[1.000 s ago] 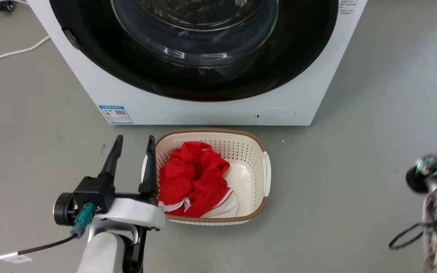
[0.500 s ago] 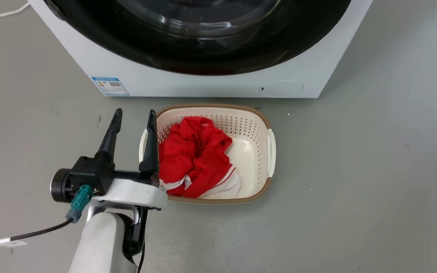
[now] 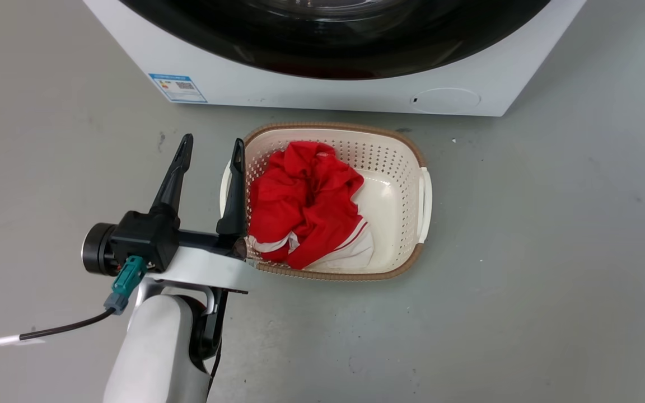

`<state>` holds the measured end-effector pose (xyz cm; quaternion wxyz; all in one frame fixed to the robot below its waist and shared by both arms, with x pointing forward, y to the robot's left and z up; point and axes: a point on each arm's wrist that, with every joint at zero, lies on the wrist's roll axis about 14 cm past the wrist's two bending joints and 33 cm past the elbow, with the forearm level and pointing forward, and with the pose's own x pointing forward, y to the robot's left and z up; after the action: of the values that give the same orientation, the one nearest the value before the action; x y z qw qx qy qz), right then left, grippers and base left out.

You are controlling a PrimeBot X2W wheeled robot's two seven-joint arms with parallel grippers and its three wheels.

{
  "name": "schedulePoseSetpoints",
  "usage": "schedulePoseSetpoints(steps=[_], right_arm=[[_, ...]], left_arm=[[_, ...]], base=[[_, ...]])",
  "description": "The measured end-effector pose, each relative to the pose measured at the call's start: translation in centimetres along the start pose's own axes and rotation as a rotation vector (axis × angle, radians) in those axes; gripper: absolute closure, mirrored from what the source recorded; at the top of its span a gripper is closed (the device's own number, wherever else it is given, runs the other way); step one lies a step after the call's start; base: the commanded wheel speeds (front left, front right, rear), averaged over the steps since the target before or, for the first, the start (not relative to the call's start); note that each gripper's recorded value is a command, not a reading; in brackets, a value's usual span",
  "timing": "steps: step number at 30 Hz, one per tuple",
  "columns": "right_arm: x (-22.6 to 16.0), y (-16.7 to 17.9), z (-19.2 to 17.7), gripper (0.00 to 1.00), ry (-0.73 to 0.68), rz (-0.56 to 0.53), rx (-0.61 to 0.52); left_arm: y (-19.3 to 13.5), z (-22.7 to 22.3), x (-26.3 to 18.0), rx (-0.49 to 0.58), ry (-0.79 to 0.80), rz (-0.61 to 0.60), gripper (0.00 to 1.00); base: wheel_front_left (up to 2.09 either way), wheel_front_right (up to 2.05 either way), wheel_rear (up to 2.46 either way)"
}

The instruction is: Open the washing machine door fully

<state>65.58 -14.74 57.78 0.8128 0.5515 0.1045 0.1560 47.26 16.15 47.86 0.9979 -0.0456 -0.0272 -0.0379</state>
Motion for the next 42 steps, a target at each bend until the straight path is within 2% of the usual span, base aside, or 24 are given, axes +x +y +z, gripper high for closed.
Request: schedulePoseSetpoints(steps=[12,22,33,42], right_arm=[[3.3,-0.7,-2.5,1.00,0.083,-0.037,-0.043],[4.4,-1.3,-3.0,1.00,0.119,-0.058,0.005],[4.4,-1.2,-4.7,1.00,0.247,-0.037,0.025],[2.3,-1.0,-7.4,1.00,0.399,-0.026,0.053]], left_arm=[[0.6,-0.7,0.6,0.011,0.009,0.011,0.00],[0.6,-1.7,0.7,0.012,0.030,0.013,0.00],[0.5,-2.1,1.0,0.010,0.036,0.013,0.00],[0.3,-1.2,1.0,0.008,0.017,0.013,0.00]], base=[[0.00,0.00,0.00],[0.00,0.00,0.00],[0.00,0.00,0.00],[0.00,0.00,0.00]])
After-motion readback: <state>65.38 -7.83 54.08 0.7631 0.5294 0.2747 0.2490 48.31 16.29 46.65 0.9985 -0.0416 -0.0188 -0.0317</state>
